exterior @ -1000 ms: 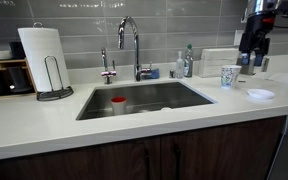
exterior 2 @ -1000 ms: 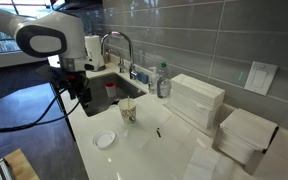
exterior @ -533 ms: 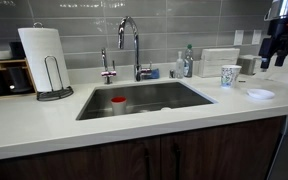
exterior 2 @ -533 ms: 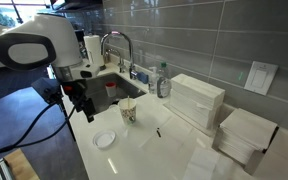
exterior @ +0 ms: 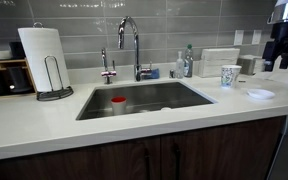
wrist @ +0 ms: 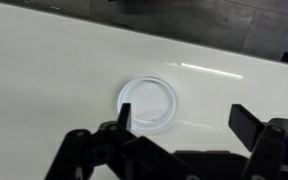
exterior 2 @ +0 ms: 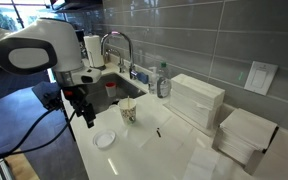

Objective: Flip the white paper cup lid one hundred and eighty degrees over

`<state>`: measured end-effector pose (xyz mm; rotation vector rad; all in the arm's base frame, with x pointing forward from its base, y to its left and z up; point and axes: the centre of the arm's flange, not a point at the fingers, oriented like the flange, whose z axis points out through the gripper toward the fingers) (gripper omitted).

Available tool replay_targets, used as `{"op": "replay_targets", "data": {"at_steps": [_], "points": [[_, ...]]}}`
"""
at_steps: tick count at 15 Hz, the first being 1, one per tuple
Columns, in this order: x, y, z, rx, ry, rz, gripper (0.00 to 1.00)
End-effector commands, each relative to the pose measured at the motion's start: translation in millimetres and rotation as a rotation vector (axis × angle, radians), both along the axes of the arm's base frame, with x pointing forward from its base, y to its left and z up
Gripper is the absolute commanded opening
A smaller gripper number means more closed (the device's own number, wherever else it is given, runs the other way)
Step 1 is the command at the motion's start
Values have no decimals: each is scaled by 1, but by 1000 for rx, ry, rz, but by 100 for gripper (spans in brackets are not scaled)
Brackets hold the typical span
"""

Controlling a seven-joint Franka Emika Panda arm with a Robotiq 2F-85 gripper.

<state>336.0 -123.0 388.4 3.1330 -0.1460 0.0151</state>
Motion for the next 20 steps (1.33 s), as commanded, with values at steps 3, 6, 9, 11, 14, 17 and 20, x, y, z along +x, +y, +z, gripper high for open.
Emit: {"op": "replay_targets", "data": {"at_steps": [3,6,9,11,14,17,20], "points": [[20,-19,-9,36,-23,-3,100],[29,-25,-20,32,-36,-4,100],[33,-27,-35,31,-5,10,100],[36,-29,-46,23,17,13,100],[42,-30,-59,22,29,24,100],[48,-28,-73,13,35,48,100],[53,-26,-85,11,46,66,100]]}}
